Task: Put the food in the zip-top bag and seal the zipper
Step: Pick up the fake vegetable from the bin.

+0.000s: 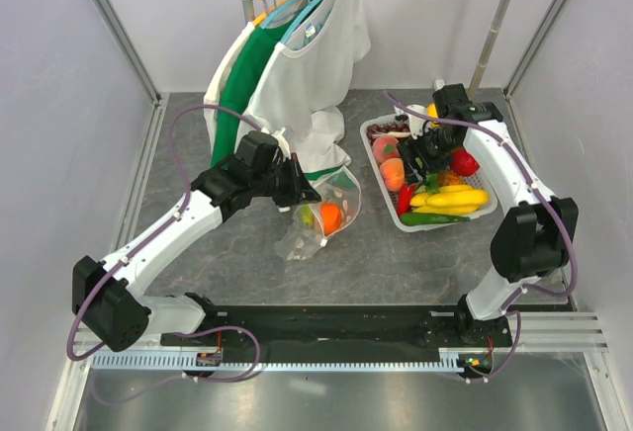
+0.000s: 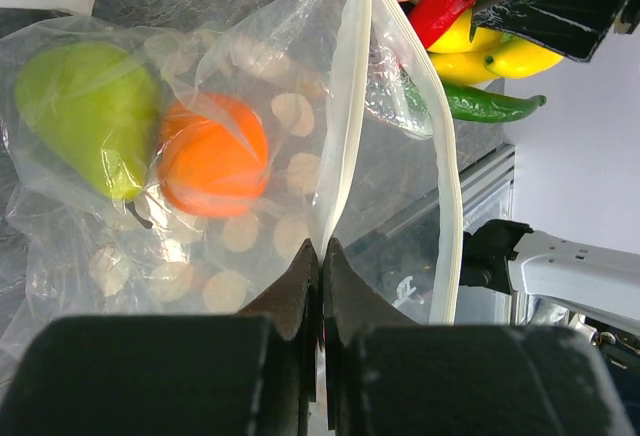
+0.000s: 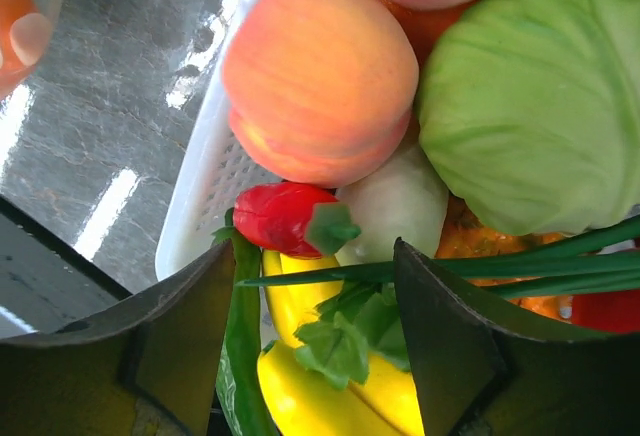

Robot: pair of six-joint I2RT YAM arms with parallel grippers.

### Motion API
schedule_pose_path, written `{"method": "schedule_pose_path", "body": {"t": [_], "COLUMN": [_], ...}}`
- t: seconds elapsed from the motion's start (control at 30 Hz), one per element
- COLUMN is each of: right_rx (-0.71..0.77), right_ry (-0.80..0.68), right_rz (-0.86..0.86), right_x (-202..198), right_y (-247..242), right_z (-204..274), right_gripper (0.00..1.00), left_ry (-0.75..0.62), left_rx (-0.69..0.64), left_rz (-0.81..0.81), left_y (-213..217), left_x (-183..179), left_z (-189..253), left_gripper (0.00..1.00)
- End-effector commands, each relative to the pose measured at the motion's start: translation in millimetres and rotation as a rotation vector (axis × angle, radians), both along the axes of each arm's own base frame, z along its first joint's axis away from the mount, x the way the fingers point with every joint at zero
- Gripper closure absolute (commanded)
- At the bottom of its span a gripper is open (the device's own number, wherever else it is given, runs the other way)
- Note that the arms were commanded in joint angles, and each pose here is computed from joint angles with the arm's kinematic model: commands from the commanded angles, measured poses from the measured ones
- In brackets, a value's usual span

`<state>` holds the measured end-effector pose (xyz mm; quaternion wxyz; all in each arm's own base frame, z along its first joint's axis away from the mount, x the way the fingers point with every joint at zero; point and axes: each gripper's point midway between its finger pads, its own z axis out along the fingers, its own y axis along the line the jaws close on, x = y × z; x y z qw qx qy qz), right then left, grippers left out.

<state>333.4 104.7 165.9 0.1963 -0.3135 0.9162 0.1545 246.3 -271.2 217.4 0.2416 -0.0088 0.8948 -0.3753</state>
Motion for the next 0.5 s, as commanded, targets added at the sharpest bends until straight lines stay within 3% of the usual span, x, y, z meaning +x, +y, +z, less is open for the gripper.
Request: {"method": "schedule_pose_path", "body": {"t": [0.0,0.47], "right_rx": [0.088,0.163], "right_ry": [0.024,0.118], "right_rz": [-0.040,-0.125], "right_x": [4.3,8.8], "right_y": [9.0,5.8], "right_z": [13.1,0.9], "right_gripper": [0.31,0.44], "left_ry": [-0.015,-0.018], "left_rx": [-0.038,-0.037], "left_rz": [-0.001,-0.005], "left_y": [-1.9,-2.0], "left_x": [0.2,0.1], "left_z": [7.5,6.3], "left_gripper": [0.98,0.98]}}
